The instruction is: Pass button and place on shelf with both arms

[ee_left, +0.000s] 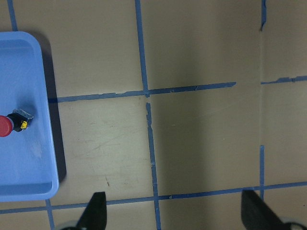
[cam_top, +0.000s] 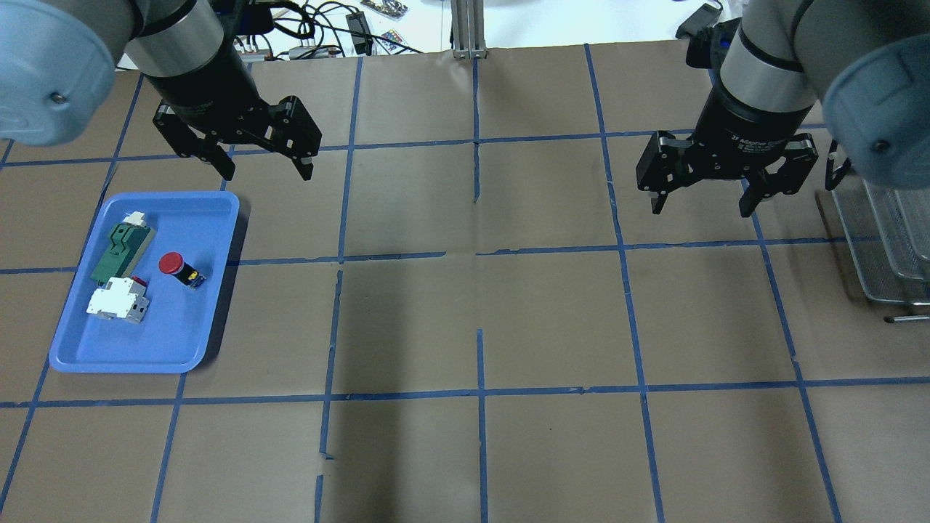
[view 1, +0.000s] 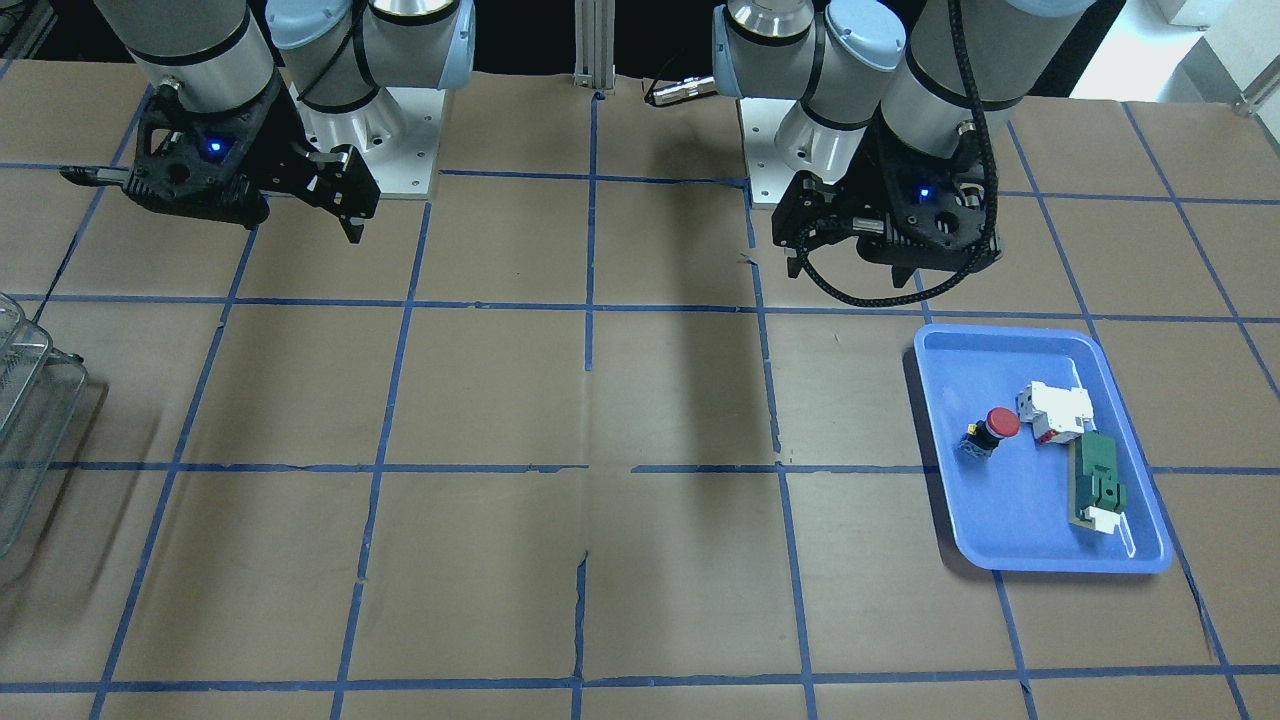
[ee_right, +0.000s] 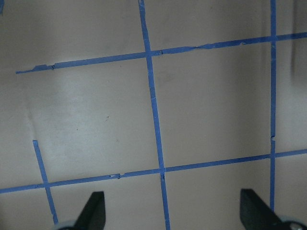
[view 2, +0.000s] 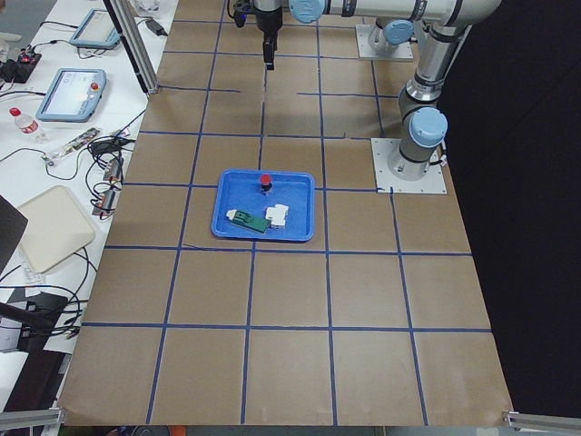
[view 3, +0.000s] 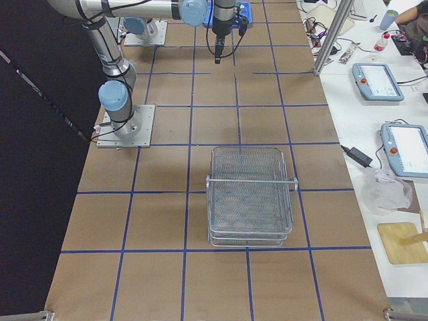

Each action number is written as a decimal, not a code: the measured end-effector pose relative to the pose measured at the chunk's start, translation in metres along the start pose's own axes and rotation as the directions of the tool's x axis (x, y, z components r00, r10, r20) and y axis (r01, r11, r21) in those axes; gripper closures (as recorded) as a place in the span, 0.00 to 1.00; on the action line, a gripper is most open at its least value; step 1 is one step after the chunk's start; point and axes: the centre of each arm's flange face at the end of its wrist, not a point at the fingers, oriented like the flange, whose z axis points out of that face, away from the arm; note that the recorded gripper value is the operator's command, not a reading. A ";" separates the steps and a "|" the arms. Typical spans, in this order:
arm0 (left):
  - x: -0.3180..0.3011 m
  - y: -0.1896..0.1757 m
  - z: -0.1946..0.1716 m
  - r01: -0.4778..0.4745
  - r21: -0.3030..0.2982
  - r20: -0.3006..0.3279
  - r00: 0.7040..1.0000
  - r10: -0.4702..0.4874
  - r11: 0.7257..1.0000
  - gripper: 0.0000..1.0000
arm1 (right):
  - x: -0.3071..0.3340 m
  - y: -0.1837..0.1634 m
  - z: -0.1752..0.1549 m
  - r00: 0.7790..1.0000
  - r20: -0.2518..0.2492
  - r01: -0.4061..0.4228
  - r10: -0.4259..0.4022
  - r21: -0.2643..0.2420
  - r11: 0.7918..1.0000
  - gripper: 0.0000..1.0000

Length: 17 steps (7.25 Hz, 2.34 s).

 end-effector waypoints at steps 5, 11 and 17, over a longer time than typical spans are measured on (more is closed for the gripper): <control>-0.062 -0.004 0.008 0.053 -0.017 0.007 0.999 -0.053 0.998 0.00 | 0.000 0.000 0.000 1.000 -0.001 0.001 -0.001 0.002 1.000 0.00; -0.246 -0.028 0.179 0.067 -0.039 -0.020 0.998 -0.067 0.997 0.00 | -0.001 0.001 0.006 1.000 0.003 0.002 -0.002 -0.002 1.000 0.00; -0.276 -0.017 0.264 0.082 -0.120 0.000 0.997 -0.082 0.989 0.70 | 0.000 0.000 0.004 1.000 0.014 -0.028 0.028 0.005 1.000 0.00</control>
